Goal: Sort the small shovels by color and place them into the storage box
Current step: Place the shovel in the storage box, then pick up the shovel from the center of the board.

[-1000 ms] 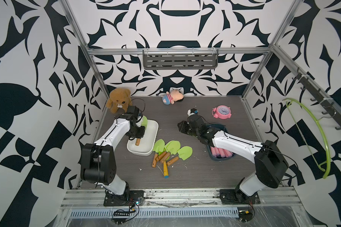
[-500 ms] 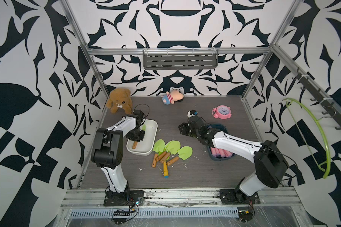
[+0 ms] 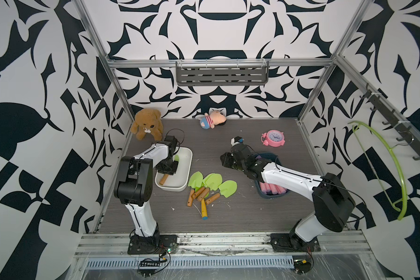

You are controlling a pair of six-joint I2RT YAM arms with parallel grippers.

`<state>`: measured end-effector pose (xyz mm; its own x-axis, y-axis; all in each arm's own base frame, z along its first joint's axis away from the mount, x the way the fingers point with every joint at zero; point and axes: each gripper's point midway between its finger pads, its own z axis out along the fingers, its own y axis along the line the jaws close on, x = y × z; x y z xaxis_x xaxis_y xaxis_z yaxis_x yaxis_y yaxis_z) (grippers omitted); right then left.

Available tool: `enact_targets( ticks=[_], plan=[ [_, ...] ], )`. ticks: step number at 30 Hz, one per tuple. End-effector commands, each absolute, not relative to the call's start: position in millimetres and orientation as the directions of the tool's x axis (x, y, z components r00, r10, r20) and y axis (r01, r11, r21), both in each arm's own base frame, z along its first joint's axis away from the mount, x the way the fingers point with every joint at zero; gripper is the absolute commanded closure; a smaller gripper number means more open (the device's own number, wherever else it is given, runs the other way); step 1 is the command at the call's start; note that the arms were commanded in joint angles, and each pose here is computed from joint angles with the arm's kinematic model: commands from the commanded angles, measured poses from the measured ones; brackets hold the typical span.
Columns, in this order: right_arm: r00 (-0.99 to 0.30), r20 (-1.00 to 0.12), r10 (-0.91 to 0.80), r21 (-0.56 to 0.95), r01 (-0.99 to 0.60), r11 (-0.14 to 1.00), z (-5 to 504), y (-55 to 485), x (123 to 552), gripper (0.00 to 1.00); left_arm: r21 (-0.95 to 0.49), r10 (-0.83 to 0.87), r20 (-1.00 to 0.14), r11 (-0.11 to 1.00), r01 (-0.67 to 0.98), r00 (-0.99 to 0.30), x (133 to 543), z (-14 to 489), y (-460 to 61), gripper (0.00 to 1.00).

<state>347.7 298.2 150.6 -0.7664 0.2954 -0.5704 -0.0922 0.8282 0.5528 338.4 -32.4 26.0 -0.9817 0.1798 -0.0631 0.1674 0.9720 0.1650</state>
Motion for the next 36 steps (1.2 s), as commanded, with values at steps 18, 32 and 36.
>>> enact_targets(
  ticks=[18, 32, 36],
  plan=[
    [-0.74, -0.604, 0.295, 0.562, -0.133, 0.816, 176, 299, 345, 0.71, 0.142, 0.153, -0.17, 0.981, 0.129, -0.974, 344, 62, -37, 0.49],
    [-0.835, -0.533, 0.137, 0.523, -0.198, 0.829, 163, 295, 313, 0.71, -0.369, 0.323, -0.331, 0.821, 0.436, -0.887, 292, 122, -130, 0.32],
    [-0.895, -0.438, 0.084, 0.497, -0.163, 0.852, 143, 279, 290, 0.73, -0.458, 0.346, -0.368, 0.74, 0.492, -0.863, 278, 131, -151, 0.32]
  ],
)
